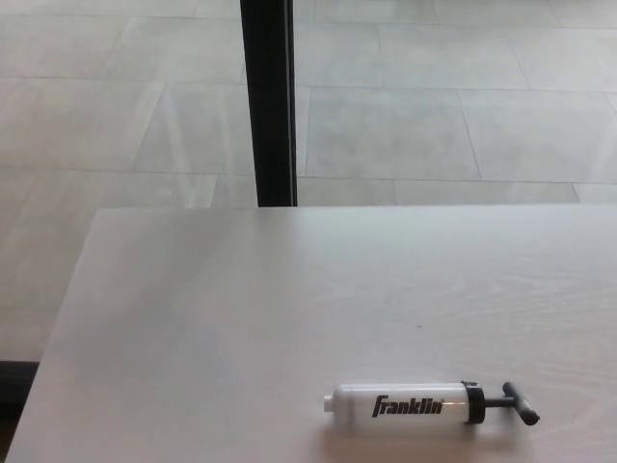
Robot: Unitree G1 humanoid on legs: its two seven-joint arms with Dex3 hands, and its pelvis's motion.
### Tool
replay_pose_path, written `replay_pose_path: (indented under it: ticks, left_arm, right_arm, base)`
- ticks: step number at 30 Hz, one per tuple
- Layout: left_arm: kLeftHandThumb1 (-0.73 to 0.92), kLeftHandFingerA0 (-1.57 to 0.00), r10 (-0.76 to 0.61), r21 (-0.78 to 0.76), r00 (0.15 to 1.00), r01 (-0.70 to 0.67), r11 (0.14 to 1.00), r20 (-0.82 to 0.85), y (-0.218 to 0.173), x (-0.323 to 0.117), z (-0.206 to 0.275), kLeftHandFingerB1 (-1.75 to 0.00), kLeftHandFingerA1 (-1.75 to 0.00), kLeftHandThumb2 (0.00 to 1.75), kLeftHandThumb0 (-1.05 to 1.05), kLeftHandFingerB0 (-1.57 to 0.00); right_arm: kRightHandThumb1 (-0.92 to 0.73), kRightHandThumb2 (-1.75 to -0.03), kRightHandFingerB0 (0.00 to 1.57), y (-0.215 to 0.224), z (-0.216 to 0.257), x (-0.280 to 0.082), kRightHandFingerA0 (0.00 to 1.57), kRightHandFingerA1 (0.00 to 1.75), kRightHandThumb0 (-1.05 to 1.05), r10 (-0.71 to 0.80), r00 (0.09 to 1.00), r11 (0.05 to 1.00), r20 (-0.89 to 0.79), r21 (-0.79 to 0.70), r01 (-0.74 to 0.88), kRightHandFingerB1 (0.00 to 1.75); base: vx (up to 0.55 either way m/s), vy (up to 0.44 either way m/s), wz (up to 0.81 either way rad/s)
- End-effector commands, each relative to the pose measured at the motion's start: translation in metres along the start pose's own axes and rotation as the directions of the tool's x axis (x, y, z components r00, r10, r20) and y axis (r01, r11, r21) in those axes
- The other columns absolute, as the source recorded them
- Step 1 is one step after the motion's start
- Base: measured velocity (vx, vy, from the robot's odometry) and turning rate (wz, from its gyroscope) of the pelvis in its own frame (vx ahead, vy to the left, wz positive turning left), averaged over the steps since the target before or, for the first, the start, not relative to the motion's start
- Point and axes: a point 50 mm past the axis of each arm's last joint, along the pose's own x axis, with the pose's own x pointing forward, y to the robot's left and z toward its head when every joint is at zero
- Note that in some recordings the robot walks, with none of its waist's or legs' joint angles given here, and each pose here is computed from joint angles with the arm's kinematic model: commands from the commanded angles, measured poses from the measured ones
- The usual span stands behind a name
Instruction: The robot uses its left hand to lift the air pump kept on the middle of the desk and use the right hand to pull out the handle
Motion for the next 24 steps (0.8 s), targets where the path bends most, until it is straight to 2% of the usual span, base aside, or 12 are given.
replay_pose_path:
  ticks: [1,2,3,4,5,6,12,14,19,22,23,24]
  left_arm:
    - [0.48,-0.47,-0.390,0.211,0.889,0.345,0.915,0.238,-0.121,-0.069,0.059,-0.53,-0.66,0.94,-0.46,-0.27]
    - [0.50,-0.53,-0.431,0.246,0.865,0.373,0.895,0.256,-0.131,-0.078,0.057,-0.57,-0.73,0.90,-0.64,-0.41]
    - [0.63,-0.61,-0.473,0.229,0.843,0.422,0.877,0.257,-0.141,-0.089,0.052,-0.49,-0.73,0.59,-0.60,-0.47]
    - [0.50,-0.62,-0.550,0.306,0.801,0.476,0.824,0.237,-0.155,-0.104,0.046,-0.59,-0.77,0.90,-0.63,-0.44]
    - [0.50,-0.62,-0.580,0.339,0.783,0.494,0.800,0.227,-0.160,-0.111,0.044,-0.59,-0.77,0.90,-0.63,-0.44]
    - [0.62,-0.66,-0.642,0.389,0.736,0.539,0.747,0.214,-0.173,-0.125,0.032,-0.52,-0.73,0.59,-0.58,-0.52]
    - [0.61,-0.59,-0.772,0.525,0.625,0.622,0.581,0.114,-0.193,-0.158,0.006,-0.51,-0.65,0.58,-0.58,-0.51]
    - [0.59,-0.59,-0.837,0.592,0.536,0.641,0.489,0.110,-0.200,-0.169,-0.005,-0.54,-0.66,0.57,-0.52,-0.51]
    - [0.60,-0.64,-0.888,0.645,0.452,0.654,0.396,0.087,-0.206,-0.187,-0.014,-0.52,-0.64,0.58,-0.53,-0.54]
    - [0.64,-0.57,-0.929,0.675,0.370,0.685,0.275,0.003,-0.214,-0.193,-0.016,-0.52,-0.69,0.59,-0.59,-0.50]
    - [0.50,-0.50,-0.936,0.686,0.350,0.688,0.235,-0.031,-0.215,-0.194,-0.015,-0.59,-0.72,0.92,-0.64,-0.40]
    - [0.50,-0.50,-0.940,0.698,0.336,0.688,0.198,-0.064,-0.217,-0.195,-0.015,-0.59,-0.72,0.92,-0.64,-0.40]
  right_arm:
    - [-0.85,-0.65,0.30,0.104,0.042,-0.024,0.49,0.54,-0.68,0.360,0.917,0.933,0.173,-0.062,-0.355,0.37]
    - [-0.83,-0.65,0.35,0.115,0.038,-0.028,0.51,0.54,-0.70,0.371,0.917,0.928,0.147,-0.041,-0.369,0.36]
    - [-0.83,-0.65,0.37,0.120,0.035,-0.032,0.53,0.54,-0.68,0.397,0.908,0.917,0.135,-0.025,-0.397,0.36]
    - [-0.82,-0.66,0.41,0.129,0.029,-0.037,0.57,0.51,-0.69,0.407,0.907,0.912,0.105,0.000,-0.410,0.35]
    - [-0.82,-0.66,0.41,0.132,0.027,-0.039,0.57,0.51,-0.69,0.411,0.907,0.910,0.092,0.010,-0.414,0.35]
    - [-0.83,-0.65,0.41,0.139,0.025,-0.044,0.58,0.51,-0.73,0.447,0.891,0.894,0.080,0.003,-0.449,0.36]
    - [-0.84,-0.66,0.42,0.152,0.022,-0.053,0.57,0.61,-0.67,0.487,0.871,0.871,0.071,0.030,-0.490,0.39]
    - [-0.85,-0.65,0.47,0.153,0.020,-0.051,0.59,0.64,-0.68,0.487,0.871,0.872,0.062,0.020,-0.489,0.40]
    - [-0.85,-0.65,0.49,0.151,0.021,-0.050,0.60,0.65,-0.68,0.487,0.872,0.872,0.051,0.040,-0.489,0.42]
    - [-0.85,-0.65,0.52,0.154,0.024,-0.047,0.63,0.64,-0.68,0.486,0.872,0.872,0.053,0.032,-0.488,0.44]
    - [-0.85,-0.65,0.52,0.154,0.024,-0.048,0.63,0.65,-0.68,0.488,0.871,0.872,0.052,0.027,-0.489,0.44]
    - [-0.85,-0.65,0.52,0.154,0.025,-0.048,0.63,0.65,-0.68,0.488,0.871,0.871,0.052,0.025,-0.490,0.44]
  base:
    - [0.00,0.000,0.00]
    - [0.00,0.000,0.00]
    - [0.00,0.000,0.00]
    - [0.00,0.000,0.00]
    - [0.00,0.000,0.00]
    - [0.00,0.000,0.00]
    - [0.00,0.000,0.00]
    - [0.00,0.000,0.00]
    - [0.00,0.000,0.00]
    - [0.00,0.000,0.00]
    - [0.00,0.000,0.00]
    - [0.00,0.000,0.00]
